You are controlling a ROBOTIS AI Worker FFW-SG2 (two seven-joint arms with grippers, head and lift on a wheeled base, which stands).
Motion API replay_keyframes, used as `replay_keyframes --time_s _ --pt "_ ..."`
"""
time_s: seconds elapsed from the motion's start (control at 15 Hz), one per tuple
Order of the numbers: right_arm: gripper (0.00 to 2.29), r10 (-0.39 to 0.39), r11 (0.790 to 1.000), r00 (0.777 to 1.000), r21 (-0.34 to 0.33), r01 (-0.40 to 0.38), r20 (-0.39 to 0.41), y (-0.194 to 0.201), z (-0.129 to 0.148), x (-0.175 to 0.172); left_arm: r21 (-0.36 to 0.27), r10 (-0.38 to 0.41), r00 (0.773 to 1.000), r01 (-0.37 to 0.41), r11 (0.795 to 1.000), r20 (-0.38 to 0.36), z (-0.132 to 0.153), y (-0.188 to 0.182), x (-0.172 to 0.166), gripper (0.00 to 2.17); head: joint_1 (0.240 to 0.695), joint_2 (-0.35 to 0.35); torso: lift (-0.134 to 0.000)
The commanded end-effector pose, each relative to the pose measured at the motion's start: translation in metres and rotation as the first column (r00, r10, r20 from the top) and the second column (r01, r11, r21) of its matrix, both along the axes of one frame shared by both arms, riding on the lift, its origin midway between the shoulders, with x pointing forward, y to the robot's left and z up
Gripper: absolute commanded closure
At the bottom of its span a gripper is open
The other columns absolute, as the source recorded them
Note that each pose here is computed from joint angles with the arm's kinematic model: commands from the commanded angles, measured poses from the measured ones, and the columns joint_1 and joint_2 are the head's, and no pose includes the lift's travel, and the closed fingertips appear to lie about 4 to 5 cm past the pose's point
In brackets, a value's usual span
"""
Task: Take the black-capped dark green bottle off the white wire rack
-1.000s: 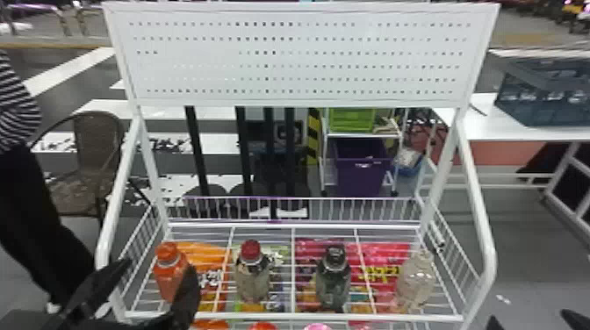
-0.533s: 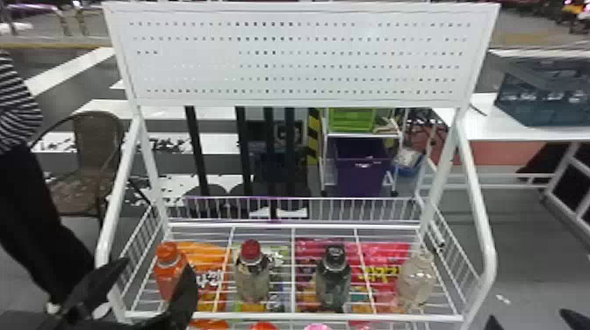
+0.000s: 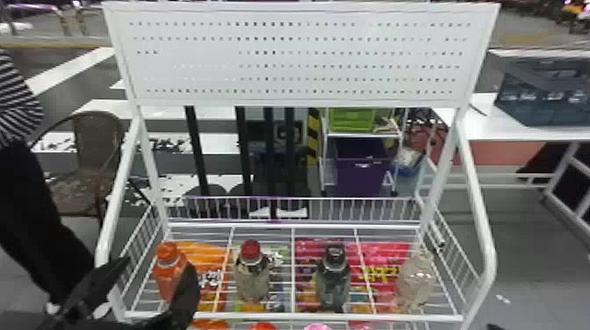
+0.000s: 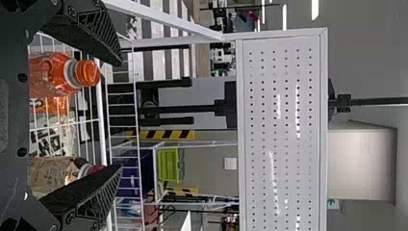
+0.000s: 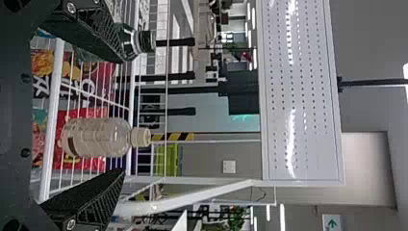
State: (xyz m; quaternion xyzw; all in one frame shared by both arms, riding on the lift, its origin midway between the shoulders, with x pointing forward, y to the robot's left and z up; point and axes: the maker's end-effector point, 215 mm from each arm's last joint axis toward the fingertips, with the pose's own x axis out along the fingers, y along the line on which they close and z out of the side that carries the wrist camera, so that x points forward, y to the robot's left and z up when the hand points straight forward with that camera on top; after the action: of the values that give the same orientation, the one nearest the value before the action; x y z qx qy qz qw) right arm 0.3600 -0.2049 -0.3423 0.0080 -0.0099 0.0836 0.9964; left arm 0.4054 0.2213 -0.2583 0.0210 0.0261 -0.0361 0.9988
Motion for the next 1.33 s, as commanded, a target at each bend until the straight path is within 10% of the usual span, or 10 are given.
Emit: replay_keyframes --time_s 0.0,1.27 --pt "0.09 0.044 0.999 0.998 0.009 -0.045 0.052 0.042 -0.022 0.015 -0.002 -0.004 1.0 0.004 1.0 0.004 0.003 -0.002 0.0 0.14 0.499 0.0 0.0" --pt "0.1 0.112 0.994 0.989 0.003 -0.112 -0.093 0.14 -0.093 0.172 0.029 -0.007 1.0 0.008 1.0 -0.028 -0.006 0.006 -0.006 0.14 0.499 0.0 0.0"
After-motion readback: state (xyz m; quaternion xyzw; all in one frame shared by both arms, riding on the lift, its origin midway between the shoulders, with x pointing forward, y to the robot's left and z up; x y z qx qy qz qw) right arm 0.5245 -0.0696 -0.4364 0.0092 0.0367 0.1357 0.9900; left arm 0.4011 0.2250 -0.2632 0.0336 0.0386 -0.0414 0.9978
